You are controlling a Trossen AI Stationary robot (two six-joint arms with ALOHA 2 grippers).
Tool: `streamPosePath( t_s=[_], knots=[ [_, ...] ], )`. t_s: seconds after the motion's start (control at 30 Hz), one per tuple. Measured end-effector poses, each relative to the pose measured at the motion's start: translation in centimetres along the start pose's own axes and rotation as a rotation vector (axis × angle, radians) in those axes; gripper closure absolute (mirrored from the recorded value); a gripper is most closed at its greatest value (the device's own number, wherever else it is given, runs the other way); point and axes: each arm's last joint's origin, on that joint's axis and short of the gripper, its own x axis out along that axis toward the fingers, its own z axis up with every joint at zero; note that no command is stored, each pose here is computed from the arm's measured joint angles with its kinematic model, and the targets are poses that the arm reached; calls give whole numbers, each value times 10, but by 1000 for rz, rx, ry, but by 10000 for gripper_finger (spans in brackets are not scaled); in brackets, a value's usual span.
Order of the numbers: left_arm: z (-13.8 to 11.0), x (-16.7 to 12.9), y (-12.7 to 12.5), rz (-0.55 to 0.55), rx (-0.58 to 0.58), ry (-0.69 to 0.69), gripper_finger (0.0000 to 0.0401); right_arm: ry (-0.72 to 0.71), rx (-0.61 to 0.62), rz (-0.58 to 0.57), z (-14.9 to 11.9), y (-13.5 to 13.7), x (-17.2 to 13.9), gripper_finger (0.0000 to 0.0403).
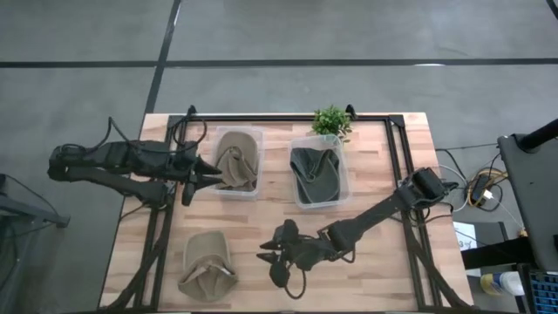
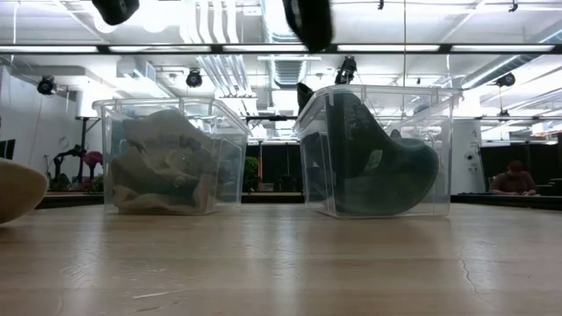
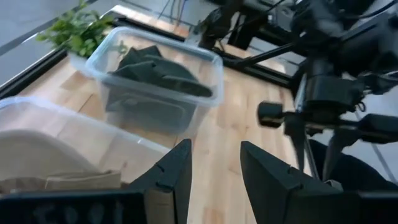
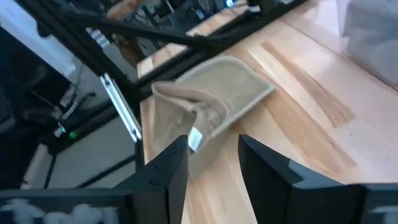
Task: Pick & Place hat
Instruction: Put the brown cap into the left transparent bin
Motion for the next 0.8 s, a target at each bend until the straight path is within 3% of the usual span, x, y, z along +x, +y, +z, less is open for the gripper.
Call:
streamPosePath(
  t_s=[0.37, 0.57, 0.8],
  knots=[
    [0, -5, -5, -47, 33, -12, 273, -30, 52, -7, -9, -33, 54, 271],
    [0, -5, -5, -47, 34, -12, 273, 0, 50, 53, -10, -32, 88, 274],
    [0, -4, -5, -46, 34, -11, 273, 95, 32, 57, -15, -28, 122, 225]
  ],
)
